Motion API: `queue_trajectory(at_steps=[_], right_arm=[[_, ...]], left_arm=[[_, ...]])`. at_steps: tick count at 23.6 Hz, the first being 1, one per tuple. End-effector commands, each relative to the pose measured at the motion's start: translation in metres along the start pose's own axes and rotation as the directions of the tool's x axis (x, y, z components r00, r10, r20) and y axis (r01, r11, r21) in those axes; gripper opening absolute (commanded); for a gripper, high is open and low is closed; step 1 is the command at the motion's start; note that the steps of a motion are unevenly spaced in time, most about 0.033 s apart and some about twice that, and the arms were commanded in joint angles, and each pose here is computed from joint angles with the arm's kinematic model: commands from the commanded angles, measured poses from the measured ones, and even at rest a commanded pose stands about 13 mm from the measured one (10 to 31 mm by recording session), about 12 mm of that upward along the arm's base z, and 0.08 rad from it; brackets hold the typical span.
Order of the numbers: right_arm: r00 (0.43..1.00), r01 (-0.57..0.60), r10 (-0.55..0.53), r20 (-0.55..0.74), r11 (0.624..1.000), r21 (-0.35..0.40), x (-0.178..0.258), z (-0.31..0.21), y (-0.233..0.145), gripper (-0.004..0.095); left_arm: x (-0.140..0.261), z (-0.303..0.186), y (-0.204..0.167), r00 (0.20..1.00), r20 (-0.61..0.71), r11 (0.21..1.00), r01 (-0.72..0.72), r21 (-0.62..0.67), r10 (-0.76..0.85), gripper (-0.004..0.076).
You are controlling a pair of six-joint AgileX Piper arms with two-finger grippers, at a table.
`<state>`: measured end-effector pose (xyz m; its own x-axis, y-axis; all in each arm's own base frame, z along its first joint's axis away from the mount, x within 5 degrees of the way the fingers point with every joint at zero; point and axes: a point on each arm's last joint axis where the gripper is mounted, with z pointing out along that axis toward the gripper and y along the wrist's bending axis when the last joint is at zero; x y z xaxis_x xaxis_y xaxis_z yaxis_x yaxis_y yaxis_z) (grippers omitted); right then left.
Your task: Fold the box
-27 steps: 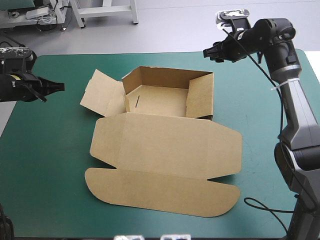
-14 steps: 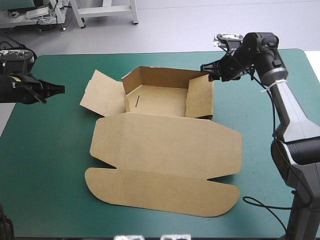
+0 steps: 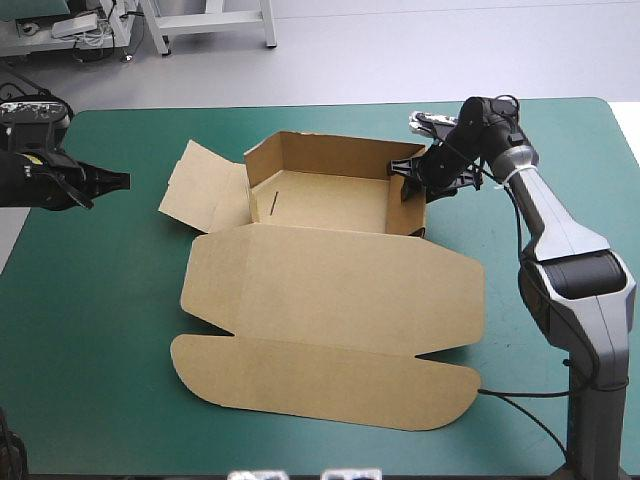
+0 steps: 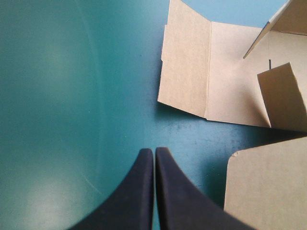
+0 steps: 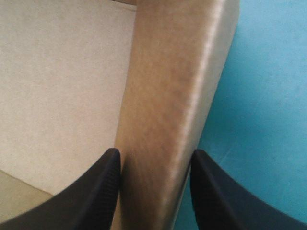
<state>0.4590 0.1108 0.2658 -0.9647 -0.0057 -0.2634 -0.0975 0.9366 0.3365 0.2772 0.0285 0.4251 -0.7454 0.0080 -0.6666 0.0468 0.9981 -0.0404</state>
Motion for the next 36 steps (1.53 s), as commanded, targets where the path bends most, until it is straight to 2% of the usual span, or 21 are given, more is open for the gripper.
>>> queue_trajectory(at_steps=[1,2,4,5,10,15,17,20,21,22,25,27,31,36], right_arm=[[0.999,-0.001,0.003,0.032,0.998,-0.055,-0.001,-0.018,0.01,0.0379],[1.0,0.007,-0.005,0.022,0.998,-0.065,-0.001,-0.013,0.009,0.0196],[0.999,0.042,-0.041,0.025,0.996,-0.079,-0.001,-0.014,0.011,-0.0024],[0.998,0.051,-0.048,0.032,0.995,-0.089,-0.001,-0.016,0.012,-0.0003],[0.993,0.073,-0.062,0.102,0.992,-0.106,-0.001,-0.048,0.021,-0.0018],[0.962,0.114,-0.086,0.261,0.989,-0.093,0.008,-0.123,0.022,-0.0018],[0.935,0.125,-0.092,0.342,0.989,-0.075,0.017,-0.163,0.017,-0.0018],[0.883,0.108,-0.077,0.464,0.993,-0.041,0.036,-0.222,0.006,-0.0018],[0.858,0.103,-0.077,0.508,0.994,-0.023,0.045,-0.243,0.002,-0.0018],[0.848,0.101,-0.076,0.525,0.995,-0.018,0.05,-0.252,0.002,-0.0018],[0.811,0.129,-0.109,0.574,0.992,0.005,0.065,-0.277,0.008,-0.0018],[0.802,0.142,-0.107,0.588,0.99,-0.013,0.07,-0.283,0.013,-0.0018],[0.801,0.173,-0.092,0.592,0.982,-0.081,0.071,-0.284,0.02,-0.0018],[0.808,0.179,-0.1,0.581,0.981,-0.08,0.07,-0.28,0.019,-0.0017]], left_arm=[[-0.008,-0.019,-0.003,0.995,0.104,1.0,0.001,0.0,-0.001,-0.0003],[-0.007,-0.019,-0.003,0.996,0.094,1.0,-0.006,0.001,0.005,-0.0003],[-0.006,-0.019,-0.003,0.996,0.086,0.999,-0.034,0.001,0.034,-0.0003],[-0.006,-0.019,-0.003,0.996,0.083,0.999,-0.042,-0.002,0.042,-0.0003],[-0.008,-0.02,0.005,0.993,0.116,0.999,-0.019,-0.028,0.022,-0.0003],[-0.005,-0.027,0.037,0.98,0.157,0.989,0.136,-0.057,-0.126,-0.0002],[-0.006,-0.028,0.044,0.968,0.181,0.984,0.178,0.004,-0.175,-0.0002],[-0.015,-0.017,0.034,0.946,0.18,0.943,0.223,0.249,-0.271,-0.0002],[-0.02,-0.01,0.026,0.94,0.158,0.893,0.222,0.39,-0.303,-0.0002],[-0.022,-0.007,0.024,0.939,0.146,0.868,0.218,0.447,-0.31,-0.0003],[-0.03,0.008,0.012,0.924,0.064,0.709,0.243,0.662,-0.377,-0.0003],[-0.034,0.014,0.0,0.929,0.032,0.638,0.229,0.735,-0.37,-0.0003],[-0.037,0.016,-0.024,0.948,0.027,0.596,0.177,0.783,-0.317,-0.0003],[-0.038,0.013,-0.049,0.96,0.015,0.518,0.138,0.844,-0.28,-0.0003]])
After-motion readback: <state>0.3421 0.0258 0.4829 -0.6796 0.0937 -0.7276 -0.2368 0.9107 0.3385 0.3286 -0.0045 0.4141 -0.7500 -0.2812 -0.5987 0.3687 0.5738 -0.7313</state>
